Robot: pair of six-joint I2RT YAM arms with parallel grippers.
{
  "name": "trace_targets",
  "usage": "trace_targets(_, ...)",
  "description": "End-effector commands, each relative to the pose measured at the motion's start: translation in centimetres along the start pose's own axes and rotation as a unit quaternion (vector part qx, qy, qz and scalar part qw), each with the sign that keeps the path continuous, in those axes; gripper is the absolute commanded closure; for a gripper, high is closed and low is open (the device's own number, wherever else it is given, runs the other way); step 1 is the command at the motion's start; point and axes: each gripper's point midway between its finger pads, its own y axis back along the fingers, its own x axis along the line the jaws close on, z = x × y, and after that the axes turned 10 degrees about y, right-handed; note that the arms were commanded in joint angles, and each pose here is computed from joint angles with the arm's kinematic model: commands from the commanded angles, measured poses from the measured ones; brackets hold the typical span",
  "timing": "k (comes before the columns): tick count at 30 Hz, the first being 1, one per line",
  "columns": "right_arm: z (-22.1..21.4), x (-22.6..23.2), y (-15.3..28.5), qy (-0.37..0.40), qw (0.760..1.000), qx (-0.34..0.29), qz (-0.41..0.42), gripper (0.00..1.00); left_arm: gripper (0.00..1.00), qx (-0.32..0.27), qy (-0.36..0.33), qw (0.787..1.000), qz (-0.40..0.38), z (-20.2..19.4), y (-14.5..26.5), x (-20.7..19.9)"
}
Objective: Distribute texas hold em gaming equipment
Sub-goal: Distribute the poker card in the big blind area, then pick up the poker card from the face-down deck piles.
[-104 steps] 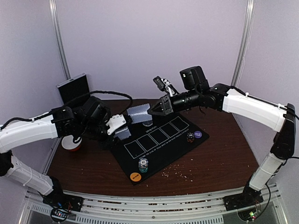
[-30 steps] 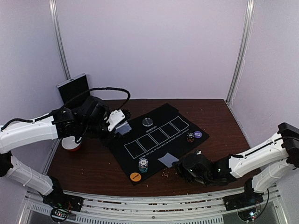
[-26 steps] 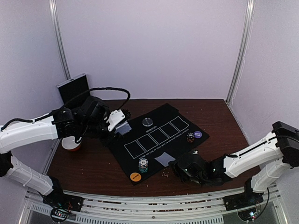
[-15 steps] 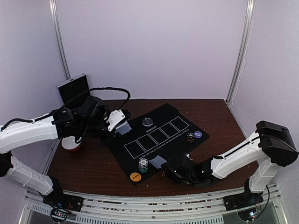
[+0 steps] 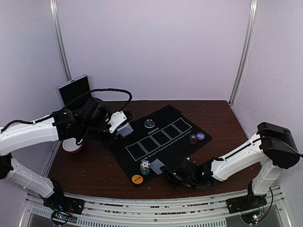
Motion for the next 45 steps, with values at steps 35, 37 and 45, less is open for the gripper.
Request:
trace_targets(35,6.2,25.7,8.1,0.518,0.758,0.202,0.341,0.02,0.46,-0.049,-0.097,0.991,-0.08,4.8,1.0,-2.6)
trace_targets(37,4.4,25.9,7.5,0.518,0.744,0.224,0.359,0.0,0.46,-0.042,-0.097,0.99,-0.088,4.6,0.8,-2.9)
trace_targets(45,1.3,25.3,3.6,0.527,0.73,0.257,0.353,0.01,0.46,-0.029,-0.087,0.992,-0.086,4.4,0.3,-2.8)
